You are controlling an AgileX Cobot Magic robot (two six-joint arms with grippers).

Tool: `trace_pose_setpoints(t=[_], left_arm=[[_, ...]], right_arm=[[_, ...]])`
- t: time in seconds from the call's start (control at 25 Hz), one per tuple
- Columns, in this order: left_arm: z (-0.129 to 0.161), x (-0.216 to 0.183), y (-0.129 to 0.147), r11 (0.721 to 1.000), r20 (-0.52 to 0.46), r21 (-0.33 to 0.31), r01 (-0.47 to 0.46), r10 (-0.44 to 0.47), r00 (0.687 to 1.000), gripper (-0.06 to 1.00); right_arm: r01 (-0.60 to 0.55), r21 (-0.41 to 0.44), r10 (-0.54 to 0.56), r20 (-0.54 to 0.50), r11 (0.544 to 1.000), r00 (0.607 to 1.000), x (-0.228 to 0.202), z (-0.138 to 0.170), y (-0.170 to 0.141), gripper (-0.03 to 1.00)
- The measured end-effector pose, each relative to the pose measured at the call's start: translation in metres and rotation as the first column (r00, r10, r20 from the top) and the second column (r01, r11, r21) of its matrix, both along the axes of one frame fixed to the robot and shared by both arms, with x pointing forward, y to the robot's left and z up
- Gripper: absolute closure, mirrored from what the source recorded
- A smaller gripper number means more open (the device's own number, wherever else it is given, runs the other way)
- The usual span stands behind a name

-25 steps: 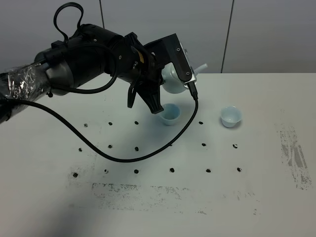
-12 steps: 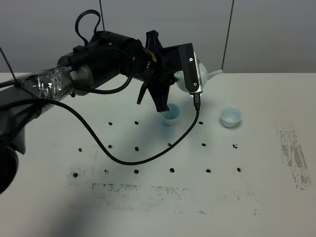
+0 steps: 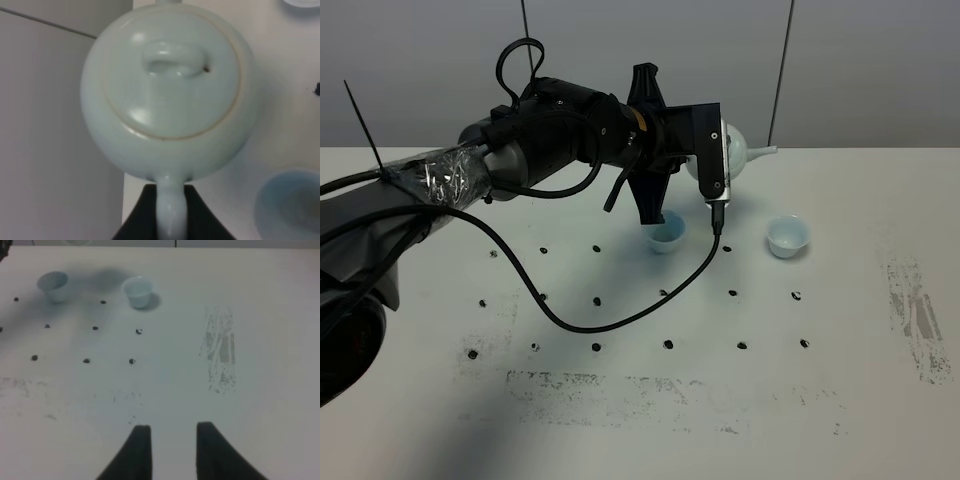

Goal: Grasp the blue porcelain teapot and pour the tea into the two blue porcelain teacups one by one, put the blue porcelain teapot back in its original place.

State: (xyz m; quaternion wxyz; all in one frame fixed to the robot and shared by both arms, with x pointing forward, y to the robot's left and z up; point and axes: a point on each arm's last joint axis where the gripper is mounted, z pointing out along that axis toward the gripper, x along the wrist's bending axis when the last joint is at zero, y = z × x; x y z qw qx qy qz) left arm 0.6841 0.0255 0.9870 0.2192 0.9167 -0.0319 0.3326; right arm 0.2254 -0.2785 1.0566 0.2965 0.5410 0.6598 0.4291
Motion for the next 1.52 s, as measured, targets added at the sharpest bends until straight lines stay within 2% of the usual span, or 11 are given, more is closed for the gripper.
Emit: trace_pose_setpoints(t=[0.2, 0.36, 0.56, 0.72, 0.96, 1.24, 1.4, 1.52], left_arm=[[0.000, 0.000, 0.000, 1.000, 0.005, 0.005, 0.007, -0.007, 1.000, 0.87], [0.000, 0.000, 0.000, 0.995, 0.047, 0.070, 0.077, -0.081, 0.996, 0.87], [0.000, 0.000, 0.000, 0.968, 0.101, 0.175, 0.178, -0.198, 0.975, 0.87], [0.000, 0.000, 0.000, 0.950, 0.120, 0.221, 0.219, -0.249, 0.961, 0.87], [0.003, 0.002, -0.002, 0.942, 0.142, 0.239, 0.235, -0.273, 0.951, 0.87], [0.006, 0.015, -0.018, 0.943, 0.186, 0.228, 0.243, -0.287, 0.940, 0.87], [-0.008, 0.016, -0.027, 0.933, 0.168, 0.245, 0.264, -0.309, 0.936, 0.87], [-0.022, 0.016, -0.031, 0.915, 0.150, 0.288, 0.282, -0.334, 0.931, 0.87]], right_arm=[[0.000, 0.000, 0.000, 0.000, 1.000, 1.000, 0.000, 0.000, 0.000, 0.76], [0.000, 0.000, 0.000, 0.000, 1.000, 1.000, 0.000, 0.000, 0.000, 0.76], [0.000, 0.000, 0.000, 0.000, 1.000, 1.000, 0.000, 0.000, 0.000, 0.76], [0.000, 0.000, 0.000, 0.000, 1.000, 1.000, 0.000, 0.000, 0.000, 0.76], [0.000, 0.000, 0.000, 0.000, 1.000, 1.000, 0.000, 0.000, 0.000, 0.76], [0.000, 0.000, 0.000, 0.000, 1.000, 1.000, 0.000, 0.000, 0.000, 0.76], [0.000, 0.000, 0.000, 0.000, 1.000, 1.000, 0.000, 0.000, 0.000, 0.76], [0.000, 0.000, 0.000, 0.000, 1.000, 1.000, 0.000, 0.000, 0.000, 0.76]])
